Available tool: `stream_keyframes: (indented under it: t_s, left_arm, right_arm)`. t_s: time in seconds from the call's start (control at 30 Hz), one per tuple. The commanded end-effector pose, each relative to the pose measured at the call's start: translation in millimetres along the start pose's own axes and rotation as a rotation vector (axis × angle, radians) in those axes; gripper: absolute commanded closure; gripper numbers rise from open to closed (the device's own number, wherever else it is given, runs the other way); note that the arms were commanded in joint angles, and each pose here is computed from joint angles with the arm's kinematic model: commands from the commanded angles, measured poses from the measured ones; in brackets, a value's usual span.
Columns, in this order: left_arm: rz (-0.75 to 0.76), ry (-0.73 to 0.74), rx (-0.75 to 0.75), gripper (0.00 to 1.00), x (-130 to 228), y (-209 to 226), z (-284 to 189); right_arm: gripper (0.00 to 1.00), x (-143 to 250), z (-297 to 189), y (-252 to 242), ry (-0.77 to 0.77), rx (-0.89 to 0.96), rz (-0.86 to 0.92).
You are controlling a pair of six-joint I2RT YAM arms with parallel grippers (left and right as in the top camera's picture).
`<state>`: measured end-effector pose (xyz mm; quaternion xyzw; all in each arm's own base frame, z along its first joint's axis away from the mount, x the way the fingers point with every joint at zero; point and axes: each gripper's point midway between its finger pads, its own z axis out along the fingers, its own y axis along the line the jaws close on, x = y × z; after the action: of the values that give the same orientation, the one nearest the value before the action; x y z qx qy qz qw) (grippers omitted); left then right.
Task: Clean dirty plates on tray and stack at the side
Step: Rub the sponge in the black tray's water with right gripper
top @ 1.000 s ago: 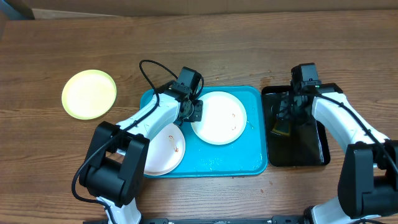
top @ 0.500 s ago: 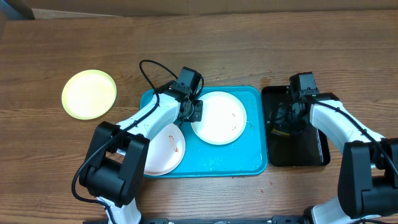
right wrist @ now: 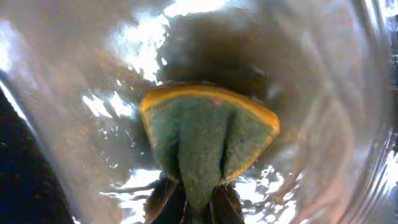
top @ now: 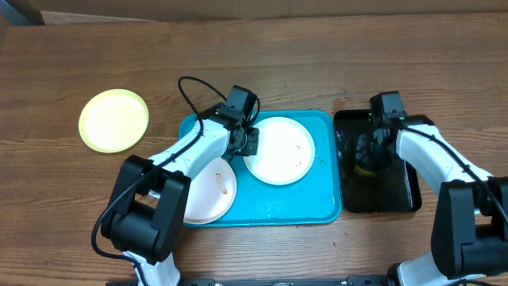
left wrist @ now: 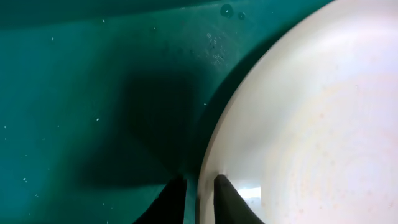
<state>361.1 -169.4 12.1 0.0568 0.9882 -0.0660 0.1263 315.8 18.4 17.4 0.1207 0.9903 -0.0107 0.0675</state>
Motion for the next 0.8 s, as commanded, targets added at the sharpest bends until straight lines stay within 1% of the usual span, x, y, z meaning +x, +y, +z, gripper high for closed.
stream_keyframes:
  t_s: [0.0, 0.2, 0.23, 0.33, 0.37, 0.63, 0.7, 0.77]
  left_arm:
    - [-0.003, -0.006, -0.007, 0.79, -4.2, 2.8, 0.8]
    - [-0.001, -0.006, -0.008, 0.79, -4.1, 2.3, 0.8]
    - [-0.001, -0.008, -0.011, 0.82, -4.5, 2.8, 0.8]
    - [-0.001, -0.012, -0.013, 0.94, -5.3, 3.3, 0.8]
    - [-0.002, -0.011, -0.013, 0.96, -5.2, 3.3, 0.8]
    - [-0.021, -0.004, -0.007, 0.96, -3.7, 2.2, 0.8]
    - [-0.088, 0.014, -0.013, 0.96, 0.9, 3.8, 0.7]
    - [-0.152, 0.031, -0.016, 0.96, 5.2, 4.4, 0.6]
  right_arm:
    - [0.96, -32.6, -36.9, -10.3, -0.108, 0.063, -0.003]
    - [0.96, -34.2, -46.1, -10.6, -0.098, 0.069, -0.004]
    - [0.96, -33.0, -46.0, -11.2, -0.093, 0.072, -0.005]
    - [0.96, -25.4, -45.6, -13.6, -0.062, 0.082, -0.008]
    - [0.96, -23.1, -45.5, -14.6, -0.053, 0.086, -0.011]
    - [0.96, -25.5, -49.6, -20.5, -0.060, 0.122, -0.016]
    - [0.96, -26.8, -49.4, -22.3, -0.065, 0.133, -0.016]
    - [0.96, -27.8, -52.3, -34.9, -0.080, 0.218, -0.024]
